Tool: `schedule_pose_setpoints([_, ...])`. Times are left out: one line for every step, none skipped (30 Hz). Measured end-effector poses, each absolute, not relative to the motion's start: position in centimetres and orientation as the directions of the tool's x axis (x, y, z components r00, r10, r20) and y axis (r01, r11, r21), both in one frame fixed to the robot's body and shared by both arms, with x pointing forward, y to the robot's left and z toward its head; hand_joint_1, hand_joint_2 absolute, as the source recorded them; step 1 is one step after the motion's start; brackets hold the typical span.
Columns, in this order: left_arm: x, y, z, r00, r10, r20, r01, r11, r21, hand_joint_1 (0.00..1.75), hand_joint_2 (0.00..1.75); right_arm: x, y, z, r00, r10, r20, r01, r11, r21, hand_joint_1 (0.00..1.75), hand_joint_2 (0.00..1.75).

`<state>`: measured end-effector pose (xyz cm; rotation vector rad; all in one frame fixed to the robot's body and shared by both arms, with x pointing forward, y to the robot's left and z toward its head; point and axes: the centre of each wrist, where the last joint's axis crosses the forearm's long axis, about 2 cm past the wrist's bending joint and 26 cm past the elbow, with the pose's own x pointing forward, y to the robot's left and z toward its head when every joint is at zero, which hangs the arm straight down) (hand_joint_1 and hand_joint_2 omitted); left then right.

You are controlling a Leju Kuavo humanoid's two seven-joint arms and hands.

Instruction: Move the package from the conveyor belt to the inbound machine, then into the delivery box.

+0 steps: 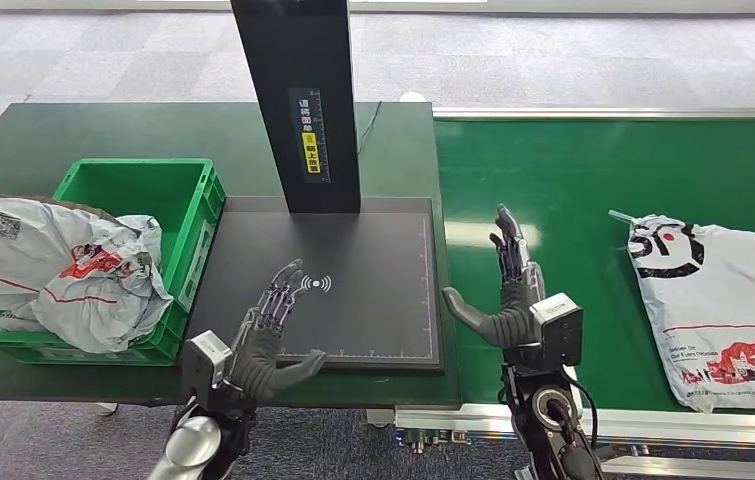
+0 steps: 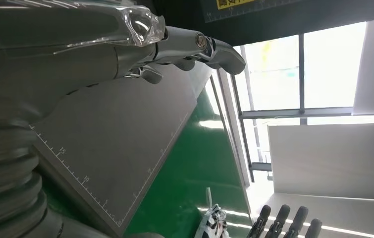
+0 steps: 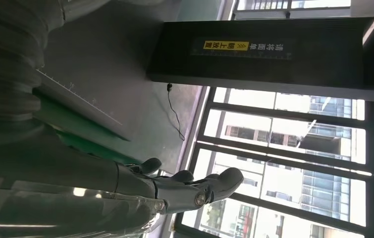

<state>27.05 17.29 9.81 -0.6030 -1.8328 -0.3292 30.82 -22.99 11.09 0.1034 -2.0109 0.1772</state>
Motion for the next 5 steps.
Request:
schedule_pose_setpoints([27.05, 17.19, 9.90, -0.249, 0.242, 0.938, 0.555, 0.829, -0.066, 0.00, 1.75, 30.68, -22.95, 11.19, -0.433, 0.004, 0.902, -0.153, 0.985, -0.077, 0.00, 1.75])
schedule_pose_setpoints([27.04, 17.08, 9.99, -0.250, 0.244, 0.937, 0.557, 0.828, -0.067, 0.00, 1.75, 30.53, -22.91, 11.27, -0.433, 0.004, 0.902, -0.154, 0.985, -0.078, 0.00, 1.75])
schedule_pose_setpoints([27.04, 16.98, 10.08, -0.249, 0.247, 0.936, 0.559, 0.826, -0.069, 0.00, 1.75, 30.37, -22.87, 11.36, -0.432, 0.006, 0.902, -0.156, 0.984, -0.082, 0.00, 1.75])
schedule_pose_setpoints([27.04, 16.88, 10.16, -0.249, 0.250, 0.936, 0.562, 0.824, -0.070, 0.00, 1.75, 30.21, -22.83, 11.43, -0.432, 0.010, 0.902, -0.159, 0.983, -0.087, 0.00, 1.75])
schedule_pose_setpoints([27.04, 16.83, 10.19, -0.248, 0.251, 0.936, 0.564, 0.823, -0.071, 0.00, 1.75, 30.13, -22.81, 11.46, -0.431, 0.013, 0.902, -0.161, 0.983, -0.091, 0.00, 1.75])
